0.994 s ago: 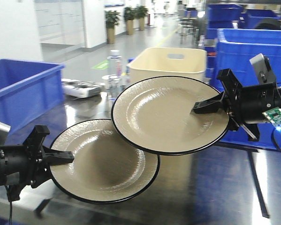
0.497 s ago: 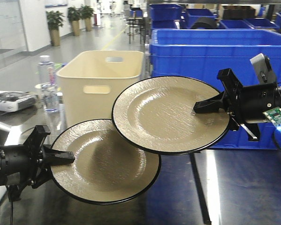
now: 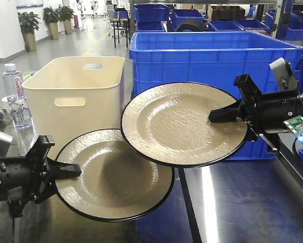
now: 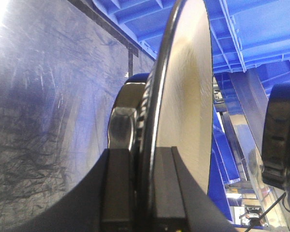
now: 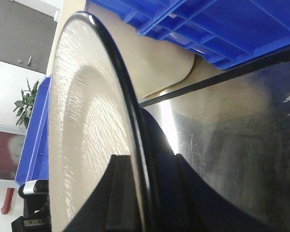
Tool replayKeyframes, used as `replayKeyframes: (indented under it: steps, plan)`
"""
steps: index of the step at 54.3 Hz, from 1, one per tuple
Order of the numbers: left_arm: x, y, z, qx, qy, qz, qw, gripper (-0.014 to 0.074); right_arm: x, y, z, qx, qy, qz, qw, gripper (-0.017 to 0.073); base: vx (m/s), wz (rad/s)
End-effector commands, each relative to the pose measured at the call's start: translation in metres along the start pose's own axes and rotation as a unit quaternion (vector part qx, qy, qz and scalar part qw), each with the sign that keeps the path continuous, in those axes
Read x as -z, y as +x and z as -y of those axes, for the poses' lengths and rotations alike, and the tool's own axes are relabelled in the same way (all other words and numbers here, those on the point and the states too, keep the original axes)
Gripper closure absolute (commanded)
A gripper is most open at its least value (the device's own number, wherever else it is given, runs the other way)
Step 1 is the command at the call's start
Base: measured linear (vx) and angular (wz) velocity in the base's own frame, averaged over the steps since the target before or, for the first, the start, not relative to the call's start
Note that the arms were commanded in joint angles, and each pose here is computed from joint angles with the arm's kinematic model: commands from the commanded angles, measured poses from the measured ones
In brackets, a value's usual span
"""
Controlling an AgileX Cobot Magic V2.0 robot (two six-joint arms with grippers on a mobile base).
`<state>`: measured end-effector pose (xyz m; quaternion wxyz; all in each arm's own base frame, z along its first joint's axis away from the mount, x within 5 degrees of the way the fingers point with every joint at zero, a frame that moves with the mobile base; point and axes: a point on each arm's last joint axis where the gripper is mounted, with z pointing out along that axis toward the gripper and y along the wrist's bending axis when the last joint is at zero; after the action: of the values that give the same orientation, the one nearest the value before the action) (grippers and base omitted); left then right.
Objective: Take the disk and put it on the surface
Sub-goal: 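Hold both plates while the base drives to the steel counter, then lower the left gripper's plate onto the counter and release it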
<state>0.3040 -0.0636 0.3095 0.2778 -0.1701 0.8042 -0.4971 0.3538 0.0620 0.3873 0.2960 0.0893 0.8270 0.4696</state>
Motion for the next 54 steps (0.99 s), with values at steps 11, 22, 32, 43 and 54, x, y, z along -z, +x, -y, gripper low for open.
replayKeyframes:
  steps: [11, 22, 32, 43, 54]
  plan:
    - [0.013, -0.002, 0.031, 0.013, 0.067, 0.018, 0.997, 0.0595, 0.021, -0.006, -0.034, -0.001, -0.063, 0.048, 0.997, 0.0564, 0.00, 0.00]
    - [0.013, -0.002, 0.031, 0.015, 0.069, 0.019, 0.997, 0.0595, 0.021, -0.006, -0.034, -0.001, -0.063, 0.048, 0.997, 0.0564, 0.00, 0.00]
    - [0.013, -0.002, 0.031, 0.014, 0.069, 0.018, 0.997, 0.0595, 0.021, -0.006, -0.035, -0.001, -0.063, 0.049, 0.997, 0.0564, 0.00, 0.00]
    - [0.013, -0.002, 0.031, 0.014, 0.069, 0.018, 0.997, 0.0595, 0.021, -0.009, -0.034, -0.003, -0.061, 0.064, 0.996, 0.0564, 0.00, 0.00]
    - [0.009, -0.007, 0.020, -0.001, 0.026, 0.037, 0.999, 0.0595, 0.021, -0.009, -0.034, -0.003, -0.061, 0.065, 0.996, 0.0564, 0.00, 0.00]
